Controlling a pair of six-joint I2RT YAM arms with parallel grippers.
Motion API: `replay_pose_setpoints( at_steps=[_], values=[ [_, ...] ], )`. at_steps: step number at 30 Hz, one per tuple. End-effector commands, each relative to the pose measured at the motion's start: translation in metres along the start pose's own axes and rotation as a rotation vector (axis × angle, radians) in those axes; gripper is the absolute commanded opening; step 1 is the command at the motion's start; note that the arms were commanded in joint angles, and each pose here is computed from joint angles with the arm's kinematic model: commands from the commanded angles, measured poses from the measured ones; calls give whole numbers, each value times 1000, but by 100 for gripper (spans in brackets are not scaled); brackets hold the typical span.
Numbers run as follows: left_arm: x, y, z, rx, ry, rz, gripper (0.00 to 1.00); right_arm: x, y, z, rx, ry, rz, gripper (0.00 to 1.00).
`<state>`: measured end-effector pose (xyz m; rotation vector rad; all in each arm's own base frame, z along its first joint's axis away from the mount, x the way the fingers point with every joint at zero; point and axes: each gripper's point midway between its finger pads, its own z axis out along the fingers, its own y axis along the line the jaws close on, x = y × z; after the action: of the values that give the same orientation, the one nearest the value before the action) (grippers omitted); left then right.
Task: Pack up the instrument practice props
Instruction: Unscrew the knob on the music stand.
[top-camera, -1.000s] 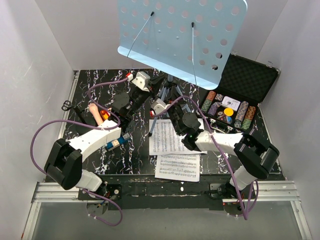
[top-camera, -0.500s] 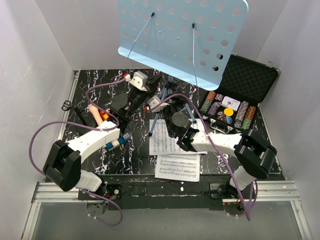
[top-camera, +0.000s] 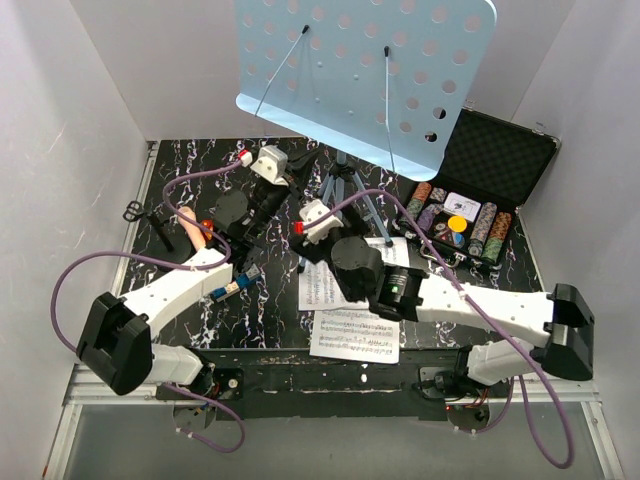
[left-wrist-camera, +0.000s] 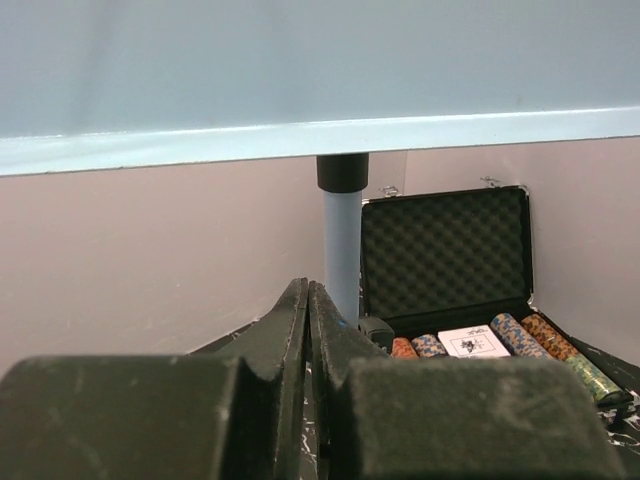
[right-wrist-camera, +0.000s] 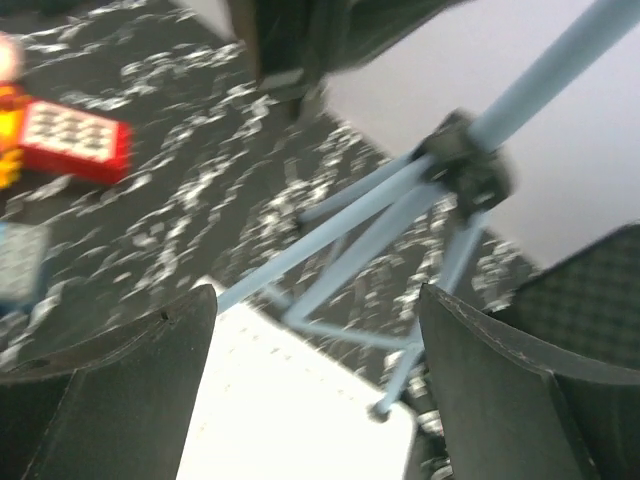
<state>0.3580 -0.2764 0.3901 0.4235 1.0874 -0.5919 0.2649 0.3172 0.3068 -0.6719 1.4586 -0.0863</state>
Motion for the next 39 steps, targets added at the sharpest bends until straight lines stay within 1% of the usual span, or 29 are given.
replay_pose_setpoints(
  at_steps=[1, 4, 6, 9, 13, 15, 16, 20, 22, 24, 27, 32, 39],
  values=[
    [-13, 4, -13, -29, -8, 7, 0, 56, 48, -50, -222, 291, 325, 89],
    [-18, 4, -18, -37, -12, 2, 0, 71, 82, -79, -375, 391, 572, 90],
    [-22, 5, -22, -41, -11, 1, 0, 76, 92, -93, -427, 427, 739, 90],
    [-28, 6, -28, -50, -15, 0, 0, 62, 94, -101, -492, 396, 999, 90],
    [-33, 6, -34, -49, -15, -1, 0, 45, 54, -89, -445, 277, 1377, 90],
    [-33, 6, -35, -50, -10, -1, 0, 40, 25, -78, -415, 197, 1521, 90],
    [-34, 4, -35, -49, -11, -32, 0, 39, 11, -71, -394, 174, 1577, 90],
    [-35, 4, -34, -49, -12, -42, 0, 27, -39, -42, -355, 106, 1683, 89],
    [-32, 4, -33, -49, -6, -45, 0, 27, -54, -25, -333, 105, 1727, 88],
    [-31, 4, -33, -47, -5, -47, 0, 32, -67, -12, -317, 99, 1810, 88],
    [-27, 3, -32, -46, 3, -46, 0, 29, -74, 5, -357, 69, 1939, 86],
    [-21, 4, -32, -47, 8, -41, 0, 13, -73, 29, -425, 60, 2003, 84],
    [-19, 1, -30, -29, 8, -43, 0, 3, -81, 41, -453, -28, 2062, 84]
  ],
)
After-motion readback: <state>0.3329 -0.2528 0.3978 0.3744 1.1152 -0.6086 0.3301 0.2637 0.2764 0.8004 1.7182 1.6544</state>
